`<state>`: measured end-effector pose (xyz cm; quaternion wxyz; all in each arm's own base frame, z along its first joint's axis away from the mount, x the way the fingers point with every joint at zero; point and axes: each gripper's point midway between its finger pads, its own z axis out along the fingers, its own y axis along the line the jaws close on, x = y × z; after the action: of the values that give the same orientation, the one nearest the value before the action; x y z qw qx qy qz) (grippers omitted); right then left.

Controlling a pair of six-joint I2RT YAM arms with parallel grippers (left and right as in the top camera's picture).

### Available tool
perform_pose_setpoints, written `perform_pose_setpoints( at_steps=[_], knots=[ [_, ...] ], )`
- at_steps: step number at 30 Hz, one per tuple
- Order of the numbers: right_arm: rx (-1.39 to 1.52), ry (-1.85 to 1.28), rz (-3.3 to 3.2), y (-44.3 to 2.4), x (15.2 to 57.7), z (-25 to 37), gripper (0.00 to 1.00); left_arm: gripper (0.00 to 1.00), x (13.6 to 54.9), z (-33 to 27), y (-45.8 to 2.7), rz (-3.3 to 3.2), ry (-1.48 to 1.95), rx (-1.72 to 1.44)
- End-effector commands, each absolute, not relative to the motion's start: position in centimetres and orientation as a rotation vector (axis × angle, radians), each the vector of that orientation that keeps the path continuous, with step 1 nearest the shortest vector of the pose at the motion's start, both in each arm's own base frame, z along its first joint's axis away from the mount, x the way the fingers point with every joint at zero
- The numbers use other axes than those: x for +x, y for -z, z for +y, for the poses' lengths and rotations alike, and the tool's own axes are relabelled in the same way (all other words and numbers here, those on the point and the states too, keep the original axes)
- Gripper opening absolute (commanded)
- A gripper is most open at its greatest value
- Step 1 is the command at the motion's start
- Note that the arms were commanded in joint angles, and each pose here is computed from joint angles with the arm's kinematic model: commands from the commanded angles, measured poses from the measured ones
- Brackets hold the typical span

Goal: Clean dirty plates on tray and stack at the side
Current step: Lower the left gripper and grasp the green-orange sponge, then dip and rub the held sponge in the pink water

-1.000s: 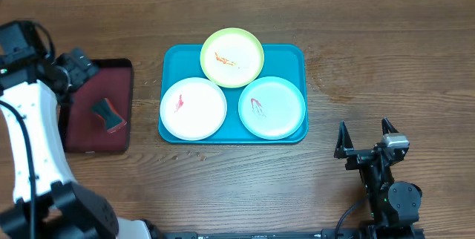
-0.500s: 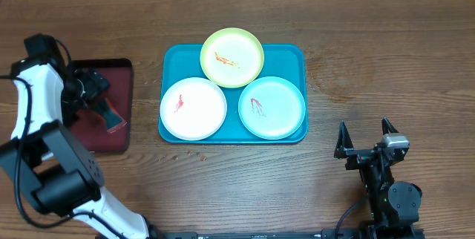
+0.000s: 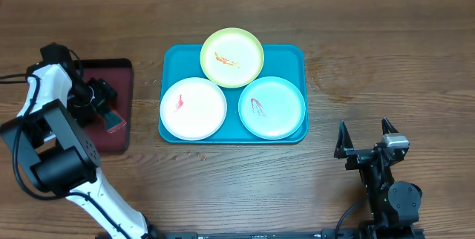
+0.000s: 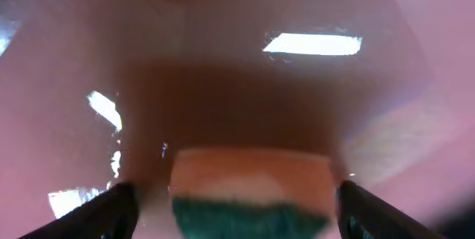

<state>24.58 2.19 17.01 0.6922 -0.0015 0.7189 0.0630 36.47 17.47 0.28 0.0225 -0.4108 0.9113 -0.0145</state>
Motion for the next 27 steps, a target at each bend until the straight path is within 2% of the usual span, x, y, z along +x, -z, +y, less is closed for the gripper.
perform_pose_setpoints(
  at_steps=[1,2,3,6,11,12,13,14,27],
  knots=[
    [-0.014,-0.139,1.609,-16.7,24.6,2.3,1.0,0.75,36.6,17.8,1.2,2.858,0.016,-1.247],
    [-0.014,-0.139,1.609,-16.7,24.6,2.3,1.0,0.71,36.6,17.8,1.5,2.863,0.016,-1.25],
    [-0.014,-0.139,1.609,-16.7,24.6,2.3,1.0,0.48,36.6,17.8,1.6,2.866,0.016,-1.246],
    [-0.014,-0.139,1.609,-16.7,24.6,2.3,1.0,0.06,36.6,17.8,1.6,2.866,0.017,-1.246],
    [-0.014,-0.139,1.609,-16.7,24.6,2.3,1.0,0.04,36.3,17.7,1.6,2.877,0.019,-1.252],
    [-0.014,-0.139,1.609,-16.7,24.6,2.3,1.0,0.17,36.1,17.4,1.6,2.887,0.033,-1.256],
    [-0.014,-0.139,1.609,-16.7,24.6,2.3,1.0,0.54,35.9,17.1,1.6,2.899,0.048,-1.262],
    [-0.014,-0.139,1.609,-16.7,24.6,2.3,1.0,1.0,35.7,16.8,1.6,2.908,0.068,-1.267],
    [-0.014,-0.139,1.609,-16.7,24.6,2.3,1.0,1.0,32.3,12.9,0.7,3.063,0.284,-1.366]
  ],
)
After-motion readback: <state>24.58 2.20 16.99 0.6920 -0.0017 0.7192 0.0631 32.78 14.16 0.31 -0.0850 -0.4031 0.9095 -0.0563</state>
